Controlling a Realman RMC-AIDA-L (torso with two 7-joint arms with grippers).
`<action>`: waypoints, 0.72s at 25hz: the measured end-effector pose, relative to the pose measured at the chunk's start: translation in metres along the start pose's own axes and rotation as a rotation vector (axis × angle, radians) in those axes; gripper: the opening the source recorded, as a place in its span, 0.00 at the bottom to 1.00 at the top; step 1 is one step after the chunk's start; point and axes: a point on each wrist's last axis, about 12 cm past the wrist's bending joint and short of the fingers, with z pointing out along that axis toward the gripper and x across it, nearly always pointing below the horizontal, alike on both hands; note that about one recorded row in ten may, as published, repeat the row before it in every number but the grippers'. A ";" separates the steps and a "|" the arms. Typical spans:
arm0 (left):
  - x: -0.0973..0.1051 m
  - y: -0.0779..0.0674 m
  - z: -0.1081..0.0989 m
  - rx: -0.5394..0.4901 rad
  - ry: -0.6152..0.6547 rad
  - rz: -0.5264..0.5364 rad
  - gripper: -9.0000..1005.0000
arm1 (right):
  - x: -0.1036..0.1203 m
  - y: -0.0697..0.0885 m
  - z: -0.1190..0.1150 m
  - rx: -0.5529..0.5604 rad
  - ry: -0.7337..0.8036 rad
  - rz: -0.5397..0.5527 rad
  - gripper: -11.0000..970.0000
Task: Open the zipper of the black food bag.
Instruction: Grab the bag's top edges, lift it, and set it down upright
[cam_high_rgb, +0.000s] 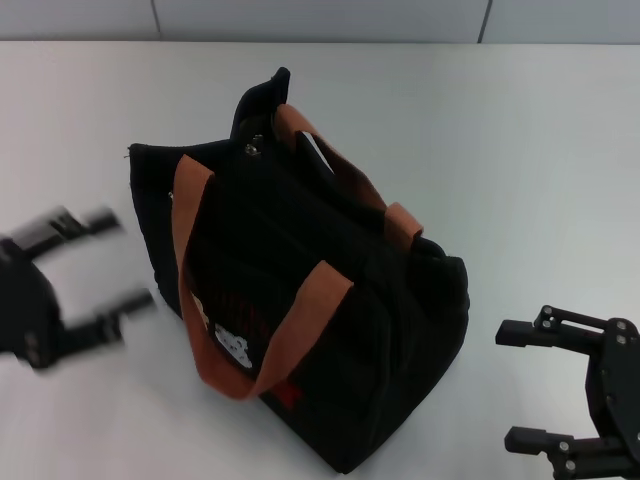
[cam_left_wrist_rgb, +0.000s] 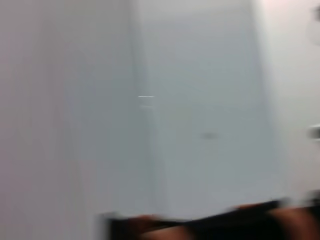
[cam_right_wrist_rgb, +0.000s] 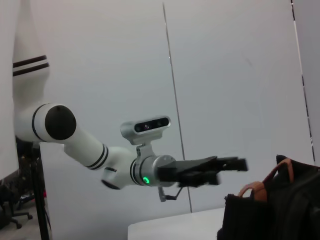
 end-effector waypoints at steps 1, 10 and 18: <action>0.002 0.004 -0.004 -0.065 0.003 0.015 0.80 | 0.000 0.000 0.000 0.002 0.001 0.001 0.86; 0.025 0.036 0.017 -0.205 0.194 0.048 0.80 | 0.001 0.000 0.000 0.004 0.004 0.004 0.86; 0.028 0.042 0.042 -0.119 0.221 0.043 0.77 | 0.001 0.000 -0.001 0.006 0.005 0.010 0.86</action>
